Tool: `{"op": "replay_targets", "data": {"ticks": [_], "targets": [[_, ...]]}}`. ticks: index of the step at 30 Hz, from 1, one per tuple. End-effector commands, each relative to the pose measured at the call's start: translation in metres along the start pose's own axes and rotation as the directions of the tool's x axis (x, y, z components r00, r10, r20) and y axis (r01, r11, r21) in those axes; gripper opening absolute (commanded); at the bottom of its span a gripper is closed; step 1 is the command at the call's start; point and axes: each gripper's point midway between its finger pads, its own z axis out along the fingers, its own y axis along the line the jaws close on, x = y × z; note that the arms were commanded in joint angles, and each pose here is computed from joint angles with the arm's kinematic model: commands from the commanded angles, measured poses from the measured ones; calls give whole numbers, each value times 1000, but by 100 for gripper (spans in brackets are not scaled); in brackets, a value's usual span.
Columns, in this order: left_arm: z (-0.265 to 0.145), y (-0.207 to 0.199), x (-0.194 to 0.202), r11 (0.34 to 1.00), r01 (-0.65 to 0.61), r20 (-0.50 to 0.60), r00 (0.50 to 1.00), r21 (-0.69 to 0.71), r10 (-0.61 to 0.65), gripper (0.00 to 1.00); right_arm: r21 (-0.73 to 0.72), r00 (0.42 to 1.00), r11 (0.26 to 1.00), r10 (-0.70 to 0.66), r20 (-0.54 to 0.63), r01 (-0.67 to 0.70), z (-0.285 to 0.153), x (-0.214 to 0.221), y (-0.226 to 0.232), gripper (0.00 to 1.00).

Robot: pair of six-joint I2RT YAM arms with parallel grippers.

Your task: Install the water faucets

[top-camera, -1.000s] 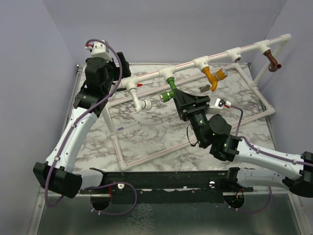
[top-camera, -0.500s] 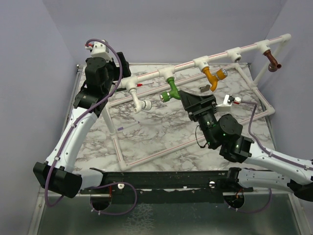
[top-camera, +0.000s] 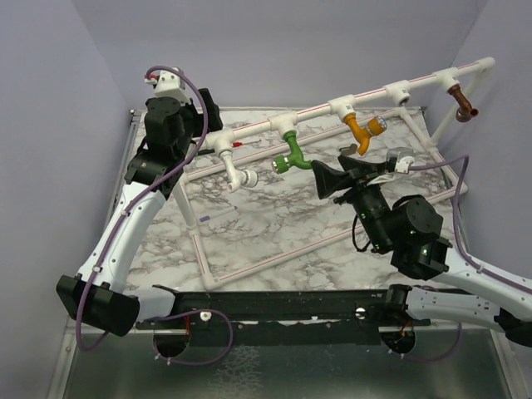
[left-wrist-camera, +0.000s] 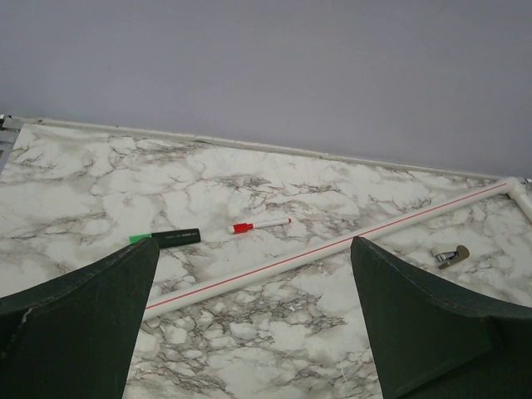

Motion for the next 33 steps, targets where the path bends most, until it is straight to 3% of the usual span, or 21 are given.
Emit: {"op": "replay_targets", "data": {"ticks": [1, 5, 9, 13, 17, 21, 26, 30, 33], "targets": [[0, 15, 101, 997, -77, -322, 944, -19, 67, 99, -148, 905, 893, -424, 40, 425, -5, -11, 8, 74], [0, 15, 102, 997, -76, -323, 944, -19, 66, 99, -234, 761, 729, -643, 91, 644, -10, -9, 12, 74], [0, 14, 101, 997, -74, -324, 944, -16, 65, 99, -291, 524, 472, -841, 136, 832, -11, 3, 8, 77], [0, 14, 101, 997, -75, -323, 944, -18, 65, 99, -336, 313, 231, -925, 216, 913, -13, 15, 9, 79], [0, 14, 101, 997, -75, -324, 944, -19, 65, 99, -342, 119, 21, -956, 270, 940, -8, 28, 9, 80], [0, 14, 102, 997, -76, -326, 943, -18, 66, 99, -288, -35, -122, -957, 287, 950, 3, 30, 8, 81], [1, 14, 103, 997, -76, -328, 942, -18, 66, 99, -188, -269, -329, -920, 287, 925, 20, 35, 8, 81], [1, 15, 103, 997, -78, -327, 942, -20, 67, 99, -96, -399, -437, -875, 273, 894, 30, 32, 12, 81], [0, 15, 102, 997, -78, -325, 943, -19, 67, 99, -73, -464, -496, -847, 260, 865, 36, 34, 14, 81]]}}
